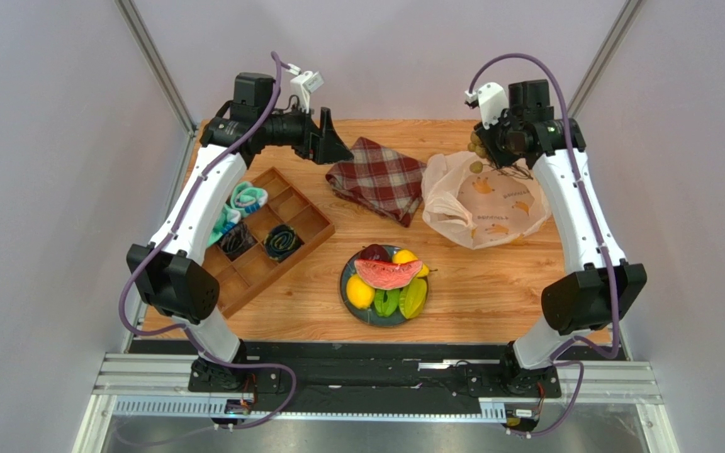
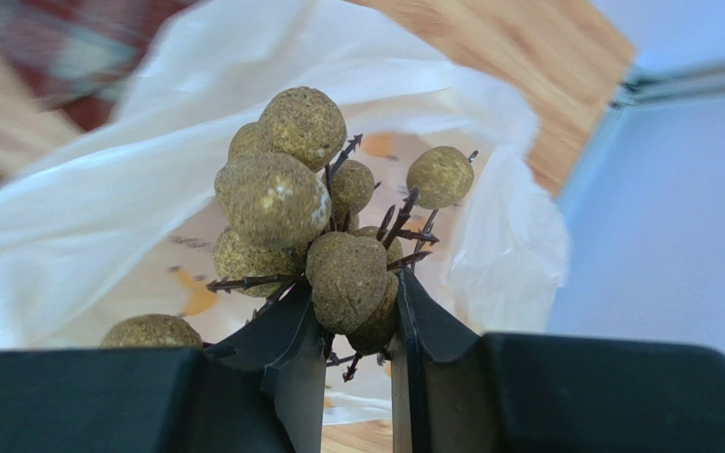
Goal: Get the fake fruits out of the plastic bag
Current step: Take out the fake fruit from the plastic bag, then place the fake fruit on the plate.
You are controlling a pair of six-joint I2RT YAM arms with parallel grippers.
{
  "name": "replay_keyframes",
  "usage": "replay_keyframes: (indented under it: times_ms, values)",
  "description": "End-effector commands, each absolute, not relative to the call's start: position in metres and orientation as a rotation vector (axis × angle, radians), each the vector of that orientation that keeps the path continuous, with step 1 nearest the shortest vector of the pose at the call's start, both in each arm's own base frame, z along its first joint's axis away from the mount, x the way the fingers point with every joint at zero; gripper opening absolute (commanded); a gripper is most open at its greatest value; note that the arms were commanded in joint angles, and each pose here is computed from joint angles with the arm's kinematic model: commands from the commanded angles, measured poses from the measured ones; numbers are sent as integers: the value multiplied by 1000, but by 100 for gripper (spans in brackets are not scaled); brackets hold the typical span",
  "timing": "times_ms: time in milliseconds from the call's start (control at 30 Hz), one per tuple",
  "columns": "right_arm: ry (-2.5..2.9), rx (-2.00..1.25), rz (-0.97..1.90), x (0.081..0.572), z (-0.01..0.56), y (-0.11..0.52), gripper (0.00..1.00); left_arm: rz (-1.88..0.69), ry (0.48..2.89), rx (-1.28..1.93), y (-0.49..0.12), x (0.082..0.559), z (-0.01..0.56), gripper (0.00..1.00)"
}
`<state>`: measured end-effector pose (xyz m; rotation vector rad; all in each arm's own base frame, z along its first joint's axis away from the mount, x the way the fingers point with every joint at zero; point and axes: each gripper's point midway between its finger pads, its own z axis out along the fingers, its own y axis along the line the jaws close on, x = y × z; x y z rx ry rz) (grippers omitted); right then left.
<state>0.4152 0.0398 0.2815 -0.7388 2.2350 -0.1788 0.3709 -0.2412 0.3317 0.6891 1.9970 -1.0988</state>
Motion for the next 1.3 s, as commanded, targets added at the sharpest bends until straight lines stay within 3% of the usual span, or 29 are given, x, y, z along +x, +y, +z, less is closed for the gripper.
replay_keyframes:
  times_ms: [0, 233, 400, 633, 800, 1167, 1267]
  values:
    - [2234, -869, 274, 346, 298, 100, 14, -1099, 1910, 715, -241, 368, 358, 92]
    - [1861, -1254, 160, 270, 334, 162, 16, -1120, 1919, 709, -240, 357, 352, 92]
    - [1726, -1567, 250, 234, 291, 223, 14, -1114, 1919, 711, -237, 350, 351, 92]
    - [1339, -1937, 168, 226, 234, 273, 13, -1047, 1908, 737, -227, 337, 351, 93]
    - [1139, -2032, 191, 224, 226, 302, 15, -992, 1920, 748, -219, 328, 344, 93]
    - [1156, -2158, 221, 214, 185, 300, 21, -950, 1936, 741, -207, 316, 332, 94]
    - [1176, -2179, 195, 215, 176, 294, 27, -951, 1936, 736, -206, 317, 332, 95]
